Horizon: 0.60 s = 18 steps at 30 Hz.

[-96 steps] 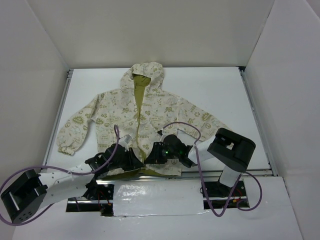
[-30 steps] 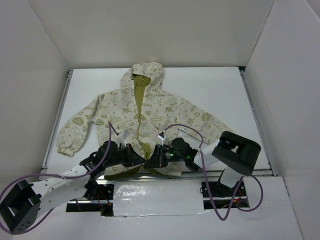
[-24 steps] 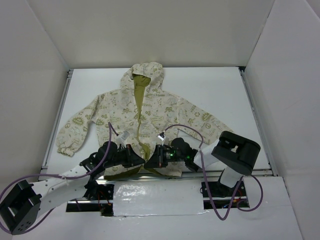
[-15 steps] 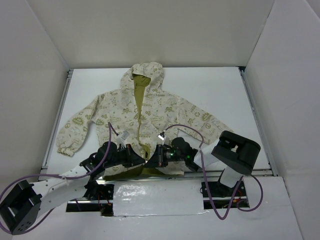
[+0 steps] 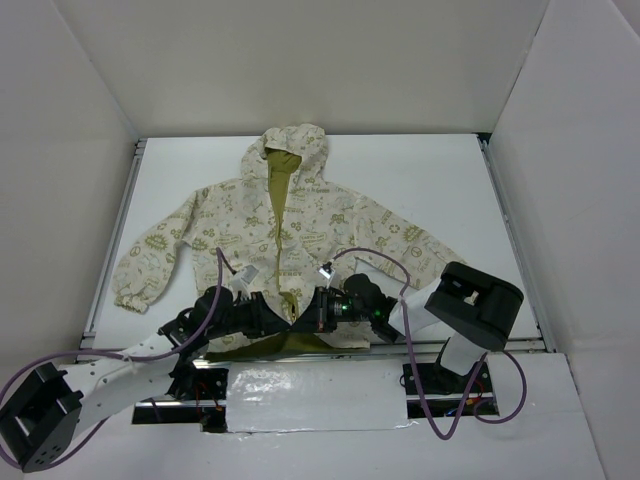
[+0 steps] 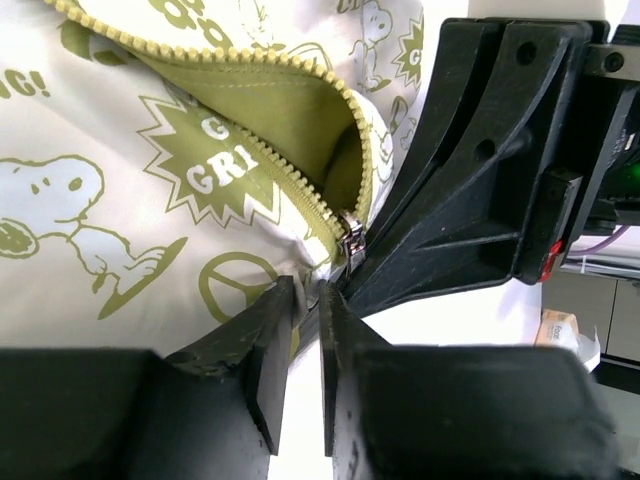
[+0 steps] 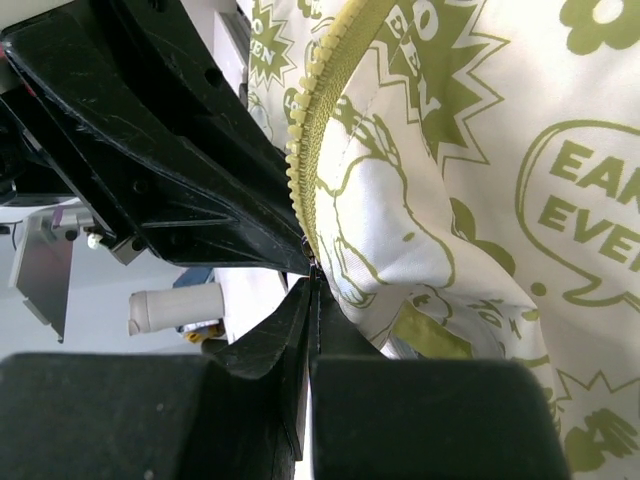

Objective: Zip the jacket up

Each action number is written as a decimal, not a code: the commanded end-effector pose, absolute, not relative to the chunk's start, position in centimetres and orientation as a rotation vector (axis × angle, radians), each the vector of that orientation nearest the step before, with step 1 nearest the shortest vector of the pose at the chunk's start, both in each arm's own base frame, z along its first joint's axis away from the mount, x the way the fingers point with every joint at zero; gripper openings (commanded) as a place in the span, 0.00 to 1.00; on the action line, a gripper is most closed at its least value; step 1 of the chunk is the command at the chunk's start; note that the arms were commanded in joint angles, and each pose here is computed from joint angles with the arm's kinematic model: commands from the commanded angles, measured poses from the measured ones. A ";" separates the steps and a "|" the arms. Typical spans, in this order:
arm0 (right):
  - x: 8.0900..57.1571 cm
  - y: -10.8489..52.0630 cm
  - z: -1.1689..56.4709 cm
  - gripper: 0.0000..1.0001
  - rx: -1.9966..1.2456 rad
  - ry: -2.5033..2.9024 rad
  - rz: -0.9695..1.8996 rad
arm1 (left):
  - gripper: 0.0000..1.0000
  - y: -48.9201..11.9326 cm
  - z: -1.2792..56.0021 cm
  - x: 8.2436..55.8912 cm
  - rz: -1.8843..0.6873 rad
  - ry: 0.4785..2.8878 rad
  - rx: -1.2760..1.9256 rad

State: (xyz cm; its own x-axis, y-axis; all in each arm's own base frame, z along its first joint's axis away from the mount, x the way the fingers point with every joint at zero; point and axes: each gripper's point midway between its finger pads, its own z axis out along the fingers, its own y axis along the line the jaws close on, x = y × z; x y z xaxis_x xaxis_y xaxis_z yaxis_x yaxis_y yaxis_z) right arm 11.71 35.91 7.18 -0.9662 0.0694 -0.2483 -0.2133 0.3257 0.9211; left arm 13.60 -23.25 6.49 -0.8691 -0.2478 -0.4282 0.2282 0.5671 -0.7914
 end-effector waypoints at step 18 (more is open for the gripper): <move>12.2 35.9 8.8 0.00 -0.119 2.248 1.759 | 0.09 -24.0 6.2 13.4 -1.320 2.284 0.018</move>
State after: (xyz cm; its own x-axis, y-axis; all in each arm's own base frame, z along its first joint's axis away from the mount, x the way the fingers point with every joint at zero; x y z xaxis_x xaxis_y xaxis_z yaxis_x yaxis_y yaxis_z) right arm 11.63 35.62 7.40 -0.9669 0.0813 -0.2418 -0.2063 0.3081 0.9287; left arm 13.28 -23.48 5.37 -0.8861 -0.2281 -0.4034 0.2154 0.5681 -0.7943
